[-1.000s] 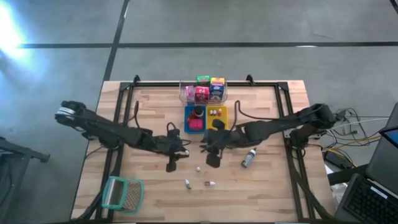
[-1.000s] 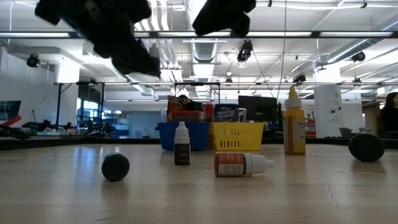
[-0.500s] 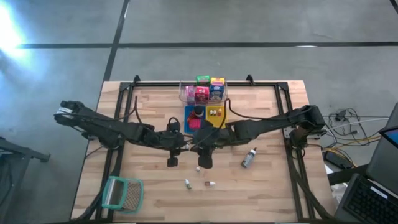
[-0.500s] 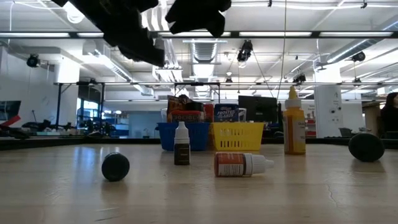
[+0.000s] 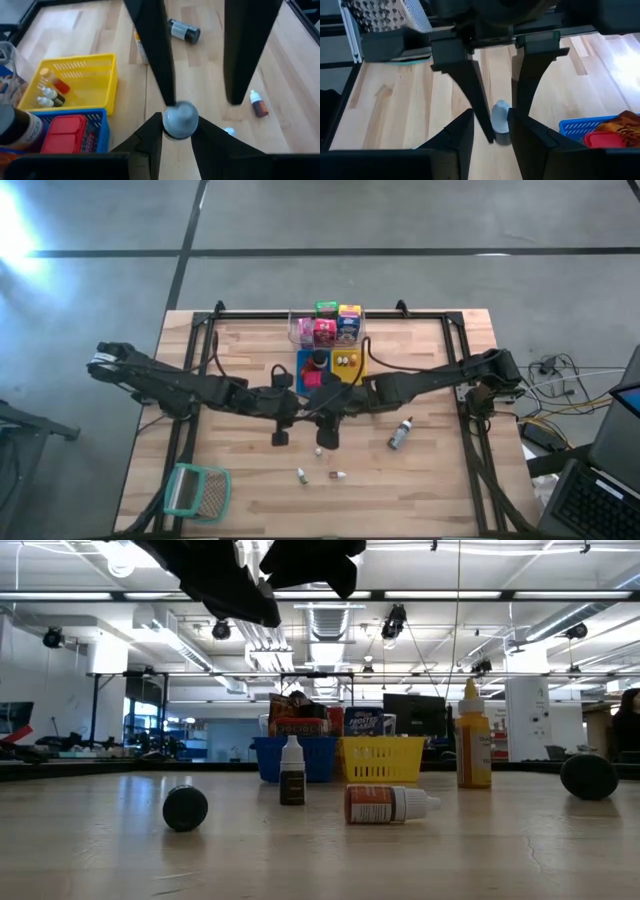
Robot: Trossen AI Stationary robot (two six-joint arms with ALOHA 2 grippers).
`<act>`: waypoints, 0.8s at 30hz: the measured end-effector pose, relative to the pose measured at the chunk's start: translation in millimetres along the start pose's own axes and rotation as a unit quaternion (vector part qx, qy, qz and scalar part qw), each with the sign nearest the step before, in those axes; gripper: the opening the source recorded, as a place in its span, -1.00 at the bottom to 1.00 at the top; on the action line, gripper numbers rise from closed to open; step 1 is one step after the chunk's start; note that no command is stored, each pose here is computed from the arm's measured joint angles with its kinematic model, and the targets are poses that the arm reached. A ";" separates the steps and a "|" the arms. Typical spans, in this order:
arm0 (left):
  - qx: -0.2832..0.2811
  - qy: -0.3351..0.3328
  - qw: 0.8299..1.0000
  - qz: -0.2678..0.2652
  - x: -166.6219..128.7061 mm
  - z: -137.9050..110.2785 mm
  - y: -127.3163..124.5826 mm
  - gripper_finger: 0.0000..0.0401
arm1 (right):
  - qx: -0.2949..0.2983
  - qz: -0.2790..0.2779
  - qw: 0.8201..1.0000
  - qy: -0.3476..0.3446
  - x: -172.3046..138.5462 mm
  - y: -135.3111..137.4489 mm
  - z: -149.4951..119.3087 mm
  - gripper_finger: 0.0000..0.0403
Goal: Pick & Place Kitchen Items
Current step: Put the small red food coloring bottle into the yellow bin
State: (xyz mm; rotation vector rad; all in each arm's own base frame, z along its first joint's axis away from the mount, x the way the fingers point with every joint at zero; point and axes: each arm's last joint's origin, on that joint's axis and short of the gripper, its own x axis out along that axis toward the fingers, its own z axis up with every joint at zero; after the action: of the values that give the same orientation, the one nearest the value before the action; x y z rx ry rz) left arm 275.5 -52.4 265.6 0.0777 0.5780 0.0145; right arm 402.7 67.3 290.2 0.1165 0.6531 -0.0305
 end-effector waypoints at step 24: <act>-0.008 -0.028 0.999 0.021 -1.0 8.2 2.5 -0.52 | -0.015 -0.040 0.999 -0.012 0.1 -3.9 1.5 -0.47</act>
State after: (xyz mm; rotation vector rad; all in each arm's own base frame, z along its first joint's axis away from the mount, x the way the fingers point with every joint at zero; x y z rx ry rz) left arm 279.2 -50.4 273.2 0.0751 0.5194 0.0566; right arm 403.5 63.3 291.0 0.0615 0.6348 -0.0985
